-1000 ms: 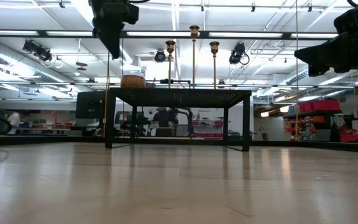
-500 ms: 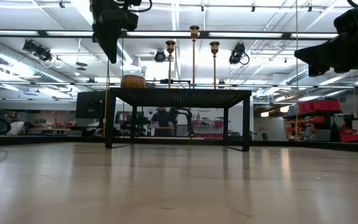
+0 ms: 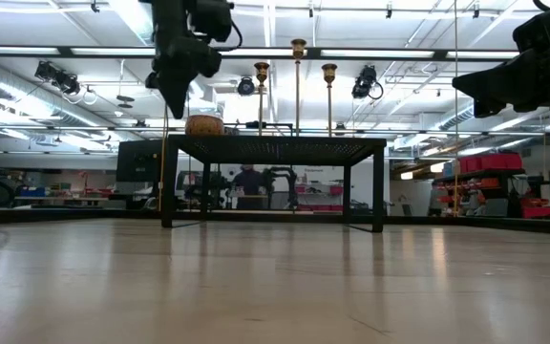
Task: Pick & Place candle stick holders
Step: Adjust the scented candles on the shelf
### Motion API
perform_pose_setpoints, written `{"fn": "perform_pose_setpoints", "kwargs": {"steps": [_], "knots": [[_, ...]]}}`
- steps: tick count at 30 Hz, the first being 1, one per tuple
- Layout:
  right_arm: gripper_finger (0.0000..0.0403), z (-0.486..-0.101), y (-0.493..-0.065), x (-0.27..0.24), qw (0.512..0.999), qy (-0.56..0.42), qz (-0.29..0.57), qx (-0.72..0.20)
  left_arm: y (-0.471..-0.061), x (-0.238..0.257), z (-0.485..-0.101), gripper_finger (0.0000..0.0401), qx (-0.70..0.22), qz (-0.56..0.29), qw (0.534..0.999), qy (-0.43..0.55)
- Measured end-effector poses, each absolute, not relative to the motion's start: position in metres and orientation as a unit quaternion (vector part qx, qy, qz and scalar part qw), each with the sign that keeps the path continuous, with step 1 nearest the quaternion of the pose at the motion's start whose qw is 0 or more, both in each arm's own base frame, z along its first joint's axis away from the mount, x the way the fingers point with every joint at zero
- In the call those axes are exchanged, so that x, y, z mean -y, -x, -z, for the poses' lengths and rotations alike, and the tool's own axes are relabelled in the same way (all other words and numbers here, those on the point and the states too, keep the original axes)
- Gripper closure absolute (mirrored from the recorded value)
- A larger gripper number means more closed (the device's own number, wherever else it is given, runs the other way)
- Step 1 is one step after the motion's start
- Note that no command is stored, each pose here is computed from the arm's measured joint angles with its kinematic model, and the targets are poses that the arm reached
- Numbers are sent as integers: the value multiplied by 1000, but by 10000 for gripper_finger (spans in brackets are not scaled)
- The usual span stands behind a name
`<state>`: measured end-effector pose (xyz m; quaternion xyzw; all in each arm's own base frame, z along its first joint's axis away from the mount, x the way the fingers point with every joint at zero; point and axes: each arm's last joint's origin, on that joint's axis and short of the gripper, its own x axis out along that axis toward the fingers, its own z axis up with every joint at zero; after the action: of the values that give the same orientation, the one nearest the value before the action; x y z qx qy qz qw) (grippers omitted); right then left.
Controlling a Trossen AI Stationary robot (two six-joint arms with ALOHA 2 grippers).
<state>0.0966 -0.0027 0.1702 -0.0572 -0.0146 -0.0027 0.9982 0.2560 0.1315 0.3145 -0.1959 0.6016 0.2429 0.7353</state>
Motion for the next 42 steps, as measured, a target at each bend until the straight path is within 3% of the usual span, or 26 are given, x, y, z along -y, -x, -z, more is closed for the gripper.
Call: {"fn": "perform_pose_setpoints", "kwargs": {"steps": [8, 25, 42], "knots": [[389, -170, -97, 3, 998, 57, 3, 15, -267, -135, -300, 400, -610, -254, 716, 226], [389, -170, -97, 3, 998, 57, 2, 15, -276, -134, -298, 400, -592, -231, 734, 241], [389, -170, -97, 3, 998, 57, 3, 15, -251, -165, -310, 401, -567, -352, 719, 192]]}}
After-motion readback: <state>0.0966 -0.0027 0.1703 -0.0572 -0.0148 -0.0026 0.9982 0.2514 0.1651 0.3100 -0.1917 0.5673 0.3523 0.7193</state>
